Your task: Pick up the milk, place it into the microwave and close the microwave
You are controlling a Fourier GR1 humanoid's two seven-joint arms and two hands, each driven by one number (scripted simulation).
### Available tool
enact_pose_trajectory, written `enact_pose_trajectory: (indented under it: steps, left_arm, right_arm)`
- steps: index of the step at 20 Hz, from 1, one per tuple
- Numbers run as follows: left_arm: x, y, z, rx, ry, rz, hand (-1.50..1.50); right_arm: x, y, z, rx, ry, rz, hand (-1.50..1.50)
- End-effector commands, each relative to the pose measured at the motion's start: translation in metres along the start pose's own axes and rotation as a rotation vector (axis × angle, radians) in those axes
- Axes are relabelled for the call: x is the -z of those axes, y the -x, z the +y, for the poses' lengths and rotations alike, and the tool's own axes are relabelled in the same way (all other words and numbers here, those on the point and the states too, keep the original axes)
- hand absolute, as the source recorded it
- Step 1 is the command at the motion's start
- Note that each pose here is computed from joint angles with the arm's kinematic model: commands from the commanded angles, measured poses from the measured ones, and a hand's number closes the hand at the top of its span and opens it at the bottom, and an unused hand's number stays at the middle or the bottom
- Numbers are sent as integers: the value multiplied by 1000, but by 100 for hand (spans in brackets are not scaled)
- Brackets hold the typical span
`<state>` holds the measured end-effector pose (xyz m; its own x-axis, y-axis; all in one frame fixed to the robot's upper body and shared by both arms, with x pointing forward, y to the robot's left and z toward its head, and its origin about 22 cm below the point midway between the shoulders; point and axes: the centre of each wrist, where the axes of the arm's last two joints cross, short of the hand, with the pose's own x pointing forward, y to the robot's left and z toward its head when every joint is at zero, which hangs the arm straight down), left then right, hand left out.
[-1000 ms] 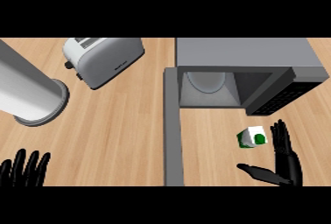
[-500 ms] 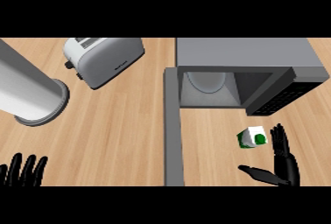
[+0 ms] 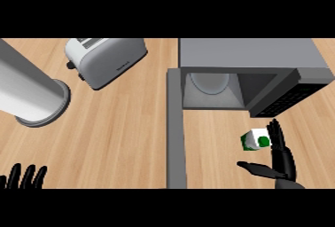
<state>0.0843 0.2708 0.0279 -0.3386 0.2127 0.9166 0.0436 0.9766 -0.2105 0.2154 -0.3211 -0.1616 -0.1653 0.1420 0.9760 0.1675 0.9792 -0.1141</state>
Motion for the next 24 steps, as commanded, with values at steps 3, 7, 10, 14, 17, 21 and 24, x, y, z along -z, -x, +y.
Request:
enact_pose_trajectory:
  steps: [3, 7, 10, 14, 17, 21, 24]
  left_arm:
    - [-10, -4, -6, 1, 6, 14, -150]
    - [9, 5, 6, 9, 10, -14, -150]
    - [16, 13, 13, 18, -6, -3, -150]
    - [11, -1, 11, 0, -8, -18, -150]
    - [-3, 12, -7, 1, 6, -1, -150]
    - [-3, 16, 4, -14, -2, -14, -150]
    - [-4, -6, 7, -5, 29, 11, -150]
  right_arm:
    - [5, 1, 5, 43, -20, -62, -150]
    - [11, 3, 0, 59, -6, -8, -150]
    - [20, -1, 21, 19, 5, -36, -150]
    - [23, -2, 4, -46, 88, -61, 150]
    - [20, 0, 12, -147, 57, -96, 150]
    - [24, -1, 9, -161, 126, -96, 150]
    - [54, -13, 12, -131, 155, -125, 150]
